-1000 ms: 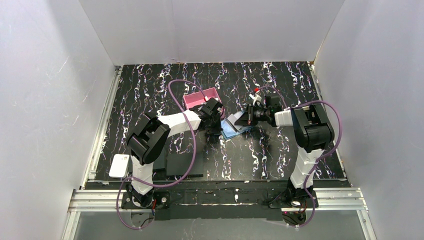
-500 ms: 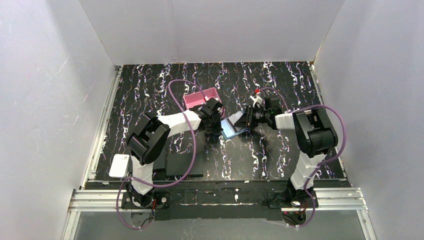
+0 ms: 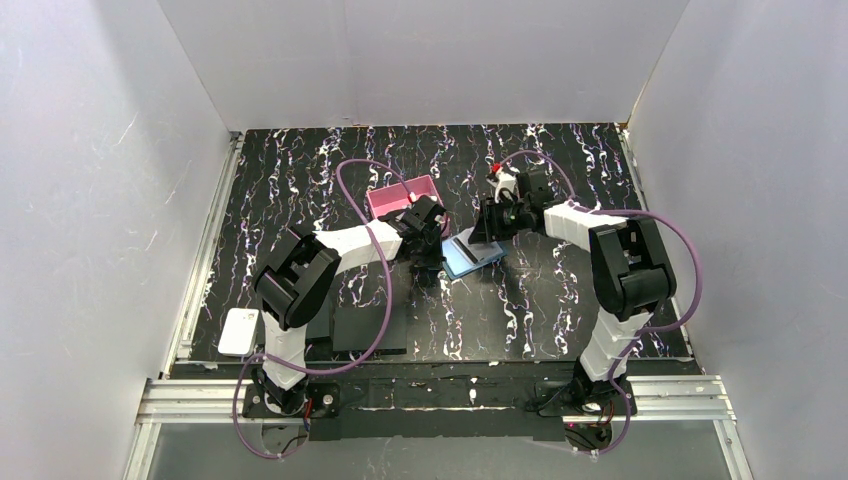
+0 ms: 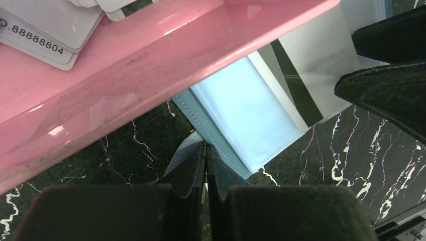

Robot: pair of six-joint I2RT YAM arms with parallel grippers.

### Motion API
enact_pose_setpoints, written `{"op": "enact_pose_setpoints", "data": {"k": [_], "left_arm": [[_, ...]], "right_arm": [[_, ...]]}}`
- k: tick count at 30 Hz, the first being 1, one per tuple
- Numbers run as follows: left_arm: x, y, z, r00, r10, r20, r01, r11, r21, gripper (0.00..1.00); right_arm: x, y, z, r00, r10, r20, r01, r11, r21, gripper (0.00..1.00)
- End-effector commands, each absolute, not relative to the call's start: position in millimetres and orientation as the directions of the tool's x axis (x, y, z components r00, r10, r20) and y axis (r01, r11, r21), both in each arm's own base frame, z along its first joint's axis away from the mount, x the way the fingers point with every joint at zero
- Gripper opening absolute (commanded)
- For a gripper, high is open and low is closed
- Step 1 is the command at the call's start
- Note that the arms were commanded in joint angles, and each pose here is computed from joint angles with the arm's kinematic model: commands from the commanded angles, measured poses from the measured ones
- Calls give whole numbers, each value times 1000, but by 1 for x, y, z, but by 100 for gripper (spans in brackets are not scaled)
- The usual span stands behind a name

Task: Put the credit cards into the card holder
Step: Insert the credit card into the card holder.

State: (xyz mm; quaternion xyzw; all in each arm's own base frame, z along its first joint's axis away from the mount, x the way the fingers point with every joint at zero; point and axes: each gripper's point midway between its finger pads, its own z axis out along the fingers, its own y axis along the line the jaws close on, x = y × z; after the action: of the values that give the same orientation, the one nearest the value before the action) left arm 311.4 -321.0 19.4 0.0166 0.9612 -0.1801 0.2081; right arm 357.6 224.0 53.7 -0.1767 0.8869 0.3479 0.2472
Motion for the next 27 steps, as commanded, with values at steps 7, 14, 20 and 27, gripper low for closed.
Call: {"op": "enact_pose_setpoints", "data": {"k": [7,14,20,27], "left_arm": [[306,-324,13,-918,-23,-396,121,935,-334,0],[305,-324,14,-916,-21,-400,125,934,-336,0],[305,-324,14,-917,-21,-399,124,934,-335,0],[306,-325,24,-910,-15,-414,139,930,-340,0]], "right_arm": [[337,228,32,-828,-196,-526,-488,713,503,44],[315,247,37,-869,-124,-479,-436,650,623,41],[311,255,36,-889,-66,-453,-393,616,682,44],[334,249,53,-832,-130,-540,-479,661,578,47]]}}
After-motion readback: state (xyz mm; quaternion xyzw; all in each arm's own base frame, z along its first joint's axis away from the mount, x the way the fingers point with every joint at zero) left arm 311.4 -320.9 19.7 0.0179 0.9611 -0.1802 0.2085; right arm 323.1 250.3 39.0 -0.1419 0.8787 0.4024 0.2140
